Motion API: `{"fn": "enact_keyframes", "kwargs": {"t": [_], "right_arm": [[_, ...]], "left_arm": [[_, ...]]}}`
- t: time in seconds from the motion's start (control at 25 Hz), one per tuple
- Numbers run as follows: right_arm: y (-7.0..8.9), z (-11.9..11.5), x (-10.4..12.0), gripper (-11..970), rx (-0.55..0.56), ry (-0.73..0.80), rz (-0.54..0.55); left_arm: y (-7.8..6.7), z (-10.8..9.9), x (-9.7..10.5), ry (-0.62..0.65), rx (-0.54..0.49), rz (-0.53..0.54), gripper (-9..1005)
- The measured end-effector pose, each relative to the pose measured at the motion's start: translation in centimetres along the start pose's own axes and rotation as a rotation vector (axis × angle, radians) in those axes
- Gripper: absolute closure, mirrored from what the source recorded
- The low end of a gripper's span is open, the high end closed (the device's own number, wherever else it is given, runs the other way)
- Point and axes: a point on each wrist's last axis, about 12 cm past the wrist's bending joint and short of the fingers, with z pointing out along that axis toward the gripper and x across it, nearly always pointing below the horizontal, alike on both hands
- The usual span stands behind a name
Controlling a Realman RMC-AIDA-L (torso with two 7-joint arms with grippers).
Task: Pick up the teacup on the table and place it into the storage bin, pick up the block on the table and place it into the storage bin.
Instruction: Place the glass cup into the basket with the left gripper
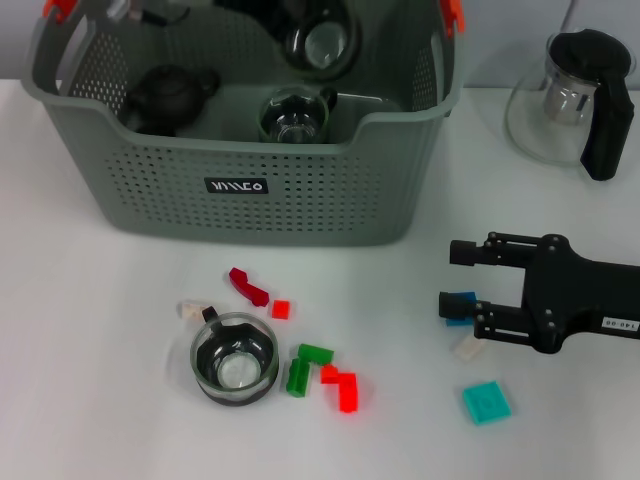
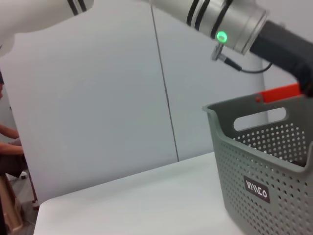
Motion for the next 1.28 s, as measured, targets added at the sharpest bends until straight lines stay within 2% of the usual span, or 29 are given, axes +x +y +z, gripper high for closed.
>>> {"fn": "enact_keyframes", "kwargs": {"t": [0.12,0.36,0.6,0.92,1.2,1.28], "right_arm": [[0.0,-0.1,0.0,292,0.005,-0.004,0.008],[0.0,-0.1,0.0,292,0.005,-0.003,0.009],[-0.1,0.0,-0.1,293,0.001,-0.003,0.016],[-0.1,-0.1,-0.1,293,0.002,-0.001,0.021],[-0.1,-0.1,-0.1,293,0.002,-0.002,0.023],[-0.1,-0.1,-0.1,293,0.002,-0.002,0.023]], "left_arm": [[-0.2,0.8,0.5,0.054,-0.019,0.037,965],[-0.1,1.8,1.2,0.093,-0.050,0.059,965],[-0.7,3.0,1.6,0.137,-0.058,0.100,965],[-1.3,3.3,1.6,0.155,-0.043,0.143,965],[-1.3,3.3,1.8,0.159,-0.050,0.138,965],[-1.3,3.3,1.8,0.159,-0.051,0.137,843]]}}
